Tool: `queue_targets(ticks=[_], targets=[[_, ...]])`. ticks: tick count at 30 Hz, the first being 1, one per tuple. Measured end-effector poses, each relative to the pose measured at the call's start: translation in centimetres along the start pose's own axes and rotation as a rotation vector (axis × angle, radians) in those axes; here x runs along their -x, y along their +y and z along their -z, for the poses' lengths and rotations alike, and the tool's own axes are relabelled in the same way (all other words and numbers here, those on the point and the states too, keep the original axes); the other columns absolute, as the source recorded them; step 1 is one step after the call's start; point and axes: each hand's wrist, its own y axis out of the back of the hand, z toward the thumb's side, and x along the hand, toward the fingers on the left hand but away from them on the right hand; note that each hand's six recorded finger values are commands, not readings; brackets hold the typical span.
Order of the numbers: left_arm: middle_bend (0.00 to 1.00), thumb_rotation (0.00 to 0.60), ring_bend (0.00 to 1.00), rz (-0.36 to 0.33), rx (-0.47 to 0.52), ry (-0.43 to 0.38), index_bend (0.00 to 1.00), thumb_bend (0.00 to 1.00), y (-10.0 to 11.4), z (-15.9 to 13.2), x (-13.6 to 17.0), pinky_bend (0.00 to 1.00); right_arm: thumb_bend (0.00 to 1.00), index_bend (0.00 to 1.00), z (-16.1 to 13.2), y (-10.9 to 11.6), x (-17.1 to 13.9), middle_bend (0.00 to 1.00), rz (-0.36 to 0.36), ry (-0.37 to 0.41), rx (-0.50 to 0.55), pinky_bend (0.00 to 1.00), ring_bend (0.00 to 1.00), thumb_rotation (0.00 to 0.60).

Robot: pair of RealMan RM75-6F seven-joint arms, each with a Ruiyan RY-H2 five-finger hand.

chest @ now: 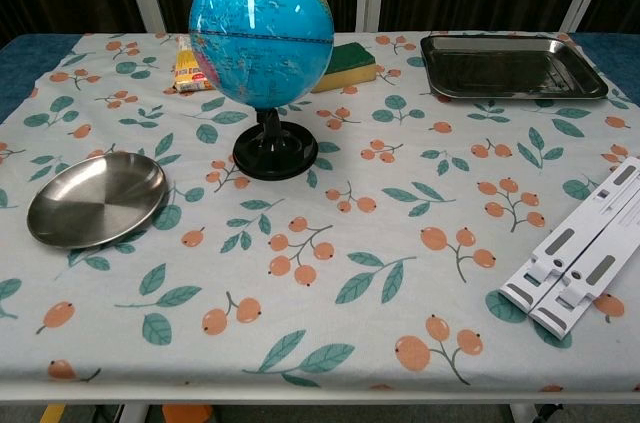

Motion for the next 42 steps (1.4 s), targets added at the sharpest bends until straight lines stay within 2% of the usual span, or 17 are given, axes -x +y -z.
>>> queue_targets(ticks=[10,16,19,26,32,38,42], targets=[[0.11,0.6,0.06,-0.027,0.0,-0.027,0.17,0.04,0.9,-0.6,-0.5,0.08,0.22,0.0,0.0,0.0,0.0,0.0,-0.002,-0.002,-0.002,0.0,0.0,0.6],[0.11,0.6,0.06,-0.041,0.001,-0.098,0.17,0.04,1.4,-2.8,-1.6,0.08,0.22,0.0,0.2,-0.1,-0.2,0.0,-0.008,-0.004,-0.007,0.0,0.0,0.6],[0.11,0.6,0.06,-0.055,0.012,-0.172,0.17,0.04,1.8,-5.1,-2.5,0.08,0.22,0.0,0.7,-0.2,-0.3,0.0,-0.01,-0.014,-0.011,0.0,0.0,0.6],[0.11,0.6,0.06,-0.102,0.028,-0.405,0.17,0.04,3.2,-12.8,-5.5,0.08,0.22,0.0,1.0,-0.9,-0.2,0.0,-0.029,-0.021,-0.002,0.0,0.0,0.6],[0.11,0.6,0.06,-0.087,0.047,-0.545,0.17,0.04,2.7,-18.4,-7.5,0.08,0.22,0.0,1.2,-1.0,-0.1,0.0,-0.027,-0.023,0.003,0.0,0.0,0.6],[0.11,0.6,0.06,-0.053,0.069,-0.633,0.17,0.04,1.6,-22.3,-9.1,0.08,0.22,0.0,1.3,-1.1,-0.1,0.0,-0.032,-0.025,0.005,0.0,0.0,0.6],[0.11,0.6,0.06,-0.039,0.081,-0.654,0.17,0.04,0.9,-23.6,-10.2,0.08,0.22,0.0,1.4,-1.1,-0.1,0.0,-0.032,-0.026,0.007,0.0,0.0,0.6]])
